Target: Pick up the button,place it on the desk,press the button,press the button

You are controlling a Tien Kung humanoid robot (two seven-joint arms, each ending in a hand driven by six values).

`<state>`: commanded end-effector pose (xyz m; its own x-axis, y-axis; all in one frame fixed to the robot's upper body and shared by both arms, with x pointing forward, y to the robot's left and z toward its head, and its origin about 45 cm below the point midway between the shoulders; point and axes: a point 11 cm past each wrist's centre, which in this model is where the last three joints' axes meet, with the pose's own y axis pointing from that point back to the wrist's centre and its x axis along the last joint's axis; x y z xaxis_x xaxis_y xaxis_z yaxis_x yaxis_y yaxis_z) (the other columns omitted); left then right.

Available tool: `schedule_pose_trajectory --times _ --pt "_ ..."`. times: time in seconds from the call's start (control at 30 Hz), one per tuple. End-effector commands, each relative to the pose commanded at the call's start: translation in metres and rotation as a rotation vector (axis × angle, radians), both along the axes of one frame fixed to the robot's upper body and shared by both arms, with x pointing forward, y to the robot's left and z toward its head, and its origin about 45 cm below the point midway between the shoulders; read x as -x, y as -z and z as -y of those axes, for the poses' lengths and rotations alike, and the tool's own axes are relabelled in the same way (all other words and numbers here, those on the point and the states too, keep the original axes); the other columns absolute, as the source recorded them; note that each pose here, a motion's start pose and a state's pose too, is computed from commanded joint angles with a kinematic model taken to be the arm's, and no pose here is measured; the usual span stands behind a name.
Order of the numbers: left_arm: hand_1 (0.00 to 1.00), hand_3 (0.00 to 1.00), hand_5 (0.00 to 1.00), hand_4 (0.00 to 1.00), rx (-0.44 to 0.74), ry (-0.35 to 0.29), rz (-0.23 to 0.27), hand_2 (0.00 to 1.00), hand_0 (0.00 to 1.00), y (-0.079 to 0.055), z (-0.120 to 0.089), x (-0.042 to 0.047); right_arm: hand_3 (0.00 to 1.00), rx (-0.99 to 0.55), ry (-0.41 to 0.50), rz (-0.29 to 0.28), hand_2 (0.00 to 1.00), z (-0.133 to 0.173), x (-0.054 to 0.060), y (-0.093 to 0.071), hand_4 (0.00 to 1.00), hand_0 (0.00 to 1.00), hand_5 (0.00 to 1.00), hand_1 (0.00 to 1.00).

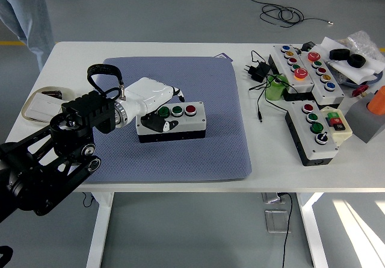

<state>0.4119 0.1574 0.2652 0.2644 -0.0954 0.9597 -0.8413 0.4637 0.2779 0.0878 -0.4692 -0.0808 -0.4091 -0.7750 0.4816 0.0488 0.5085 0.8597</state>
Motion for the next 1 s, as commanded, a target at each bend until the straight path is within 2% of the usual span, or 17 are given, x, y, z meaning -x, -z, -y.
schedule_pose_trajectory --times 0.63,1.0 --pt "0.002 0.786 0.375 0.675 -0.058 -0.017 -0.049 0.087 0.002 0.022 -0.007 -0.0041 0.751 0.001 -0.001 0.003 0.817 0.0 -0.002 -0.001 0.412 0.787 0.479 0.797" --pt "0.002 0.785 0.372 0.669 -0.1 -0.022 -0.094 0.088 0.002 0.035 -0.009 -0.0015 0.751 0.001 -0.001 0.003 0.817 0.0 -0.002 -0.001 0.412 0.787 0.479 0.797"
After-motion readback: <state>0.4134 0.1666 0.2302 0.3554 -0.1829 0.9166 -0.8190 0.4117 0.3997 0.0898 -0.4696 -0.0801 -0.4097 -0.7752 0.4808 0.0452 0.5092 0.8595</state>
